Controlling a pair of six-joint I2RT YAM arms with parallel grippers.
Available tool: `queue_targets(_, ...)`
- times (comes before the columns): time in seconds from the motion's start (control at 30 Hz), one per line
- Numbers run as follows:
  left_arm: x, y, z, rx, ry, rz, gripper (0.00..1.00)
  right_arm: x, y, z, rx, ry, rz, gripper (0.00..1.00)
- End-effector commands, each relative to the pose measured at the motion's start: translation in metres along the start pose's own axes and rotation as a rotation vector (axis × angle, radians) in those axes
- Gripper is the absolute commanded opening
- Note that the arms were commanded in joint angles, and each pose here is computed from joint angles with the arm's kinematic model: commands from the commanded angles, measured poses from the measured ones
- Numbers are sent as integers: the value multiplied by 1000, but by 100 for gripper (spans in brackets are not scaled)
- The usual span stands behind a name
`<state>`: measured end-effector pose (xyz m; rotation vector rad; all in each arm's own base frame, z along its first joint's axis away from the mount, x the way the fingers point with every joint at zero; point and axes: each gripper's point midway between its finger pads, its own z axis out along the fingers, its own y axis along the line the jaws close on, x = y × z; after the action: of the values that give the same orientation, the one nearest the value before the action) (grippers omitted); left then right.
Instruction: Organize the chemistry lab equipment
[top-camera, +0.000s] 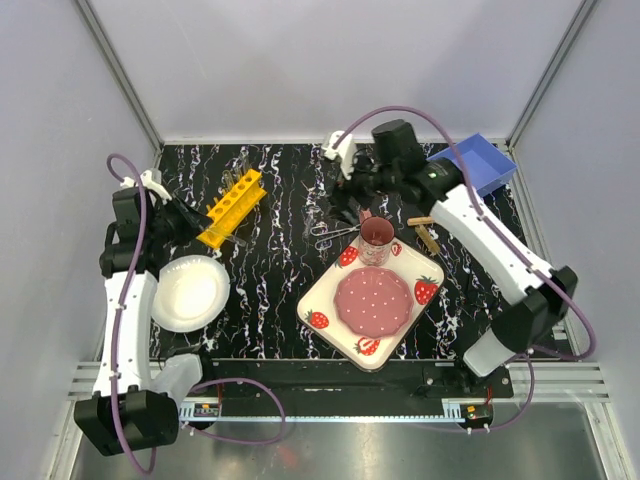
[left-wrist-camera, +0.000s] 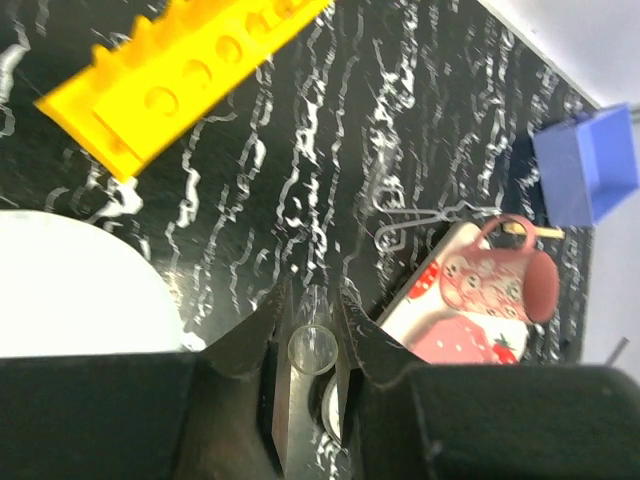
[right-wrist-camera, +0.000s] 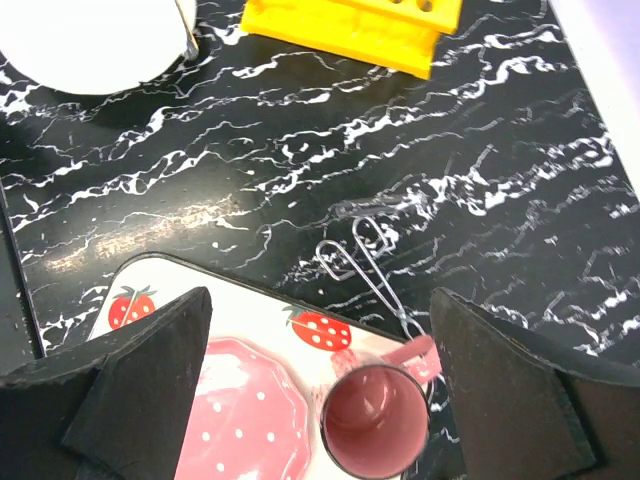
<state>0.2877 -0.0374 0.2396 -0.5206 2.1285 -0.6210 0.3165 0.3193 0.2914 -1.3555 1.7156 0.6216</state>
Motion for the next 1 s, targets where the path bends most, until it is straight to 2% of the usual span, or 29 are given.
queue_targets(0.0,-48,10,-1,-108,-145,114,10,-2,0,-31,31,-54,23,95)
queue_targets(0.17,-85,8,5,-137,-238,188,10,27,6,-30,8,-34,74,96)
queue_targets(0.57,-145,-12,40,-234,-329,370,10,61,1,-48,-46,-106,169,97)
queue_targets(0.97,-147,-13,95,-277,-251,424,10,70,11,-54,-129,-158,212,98)
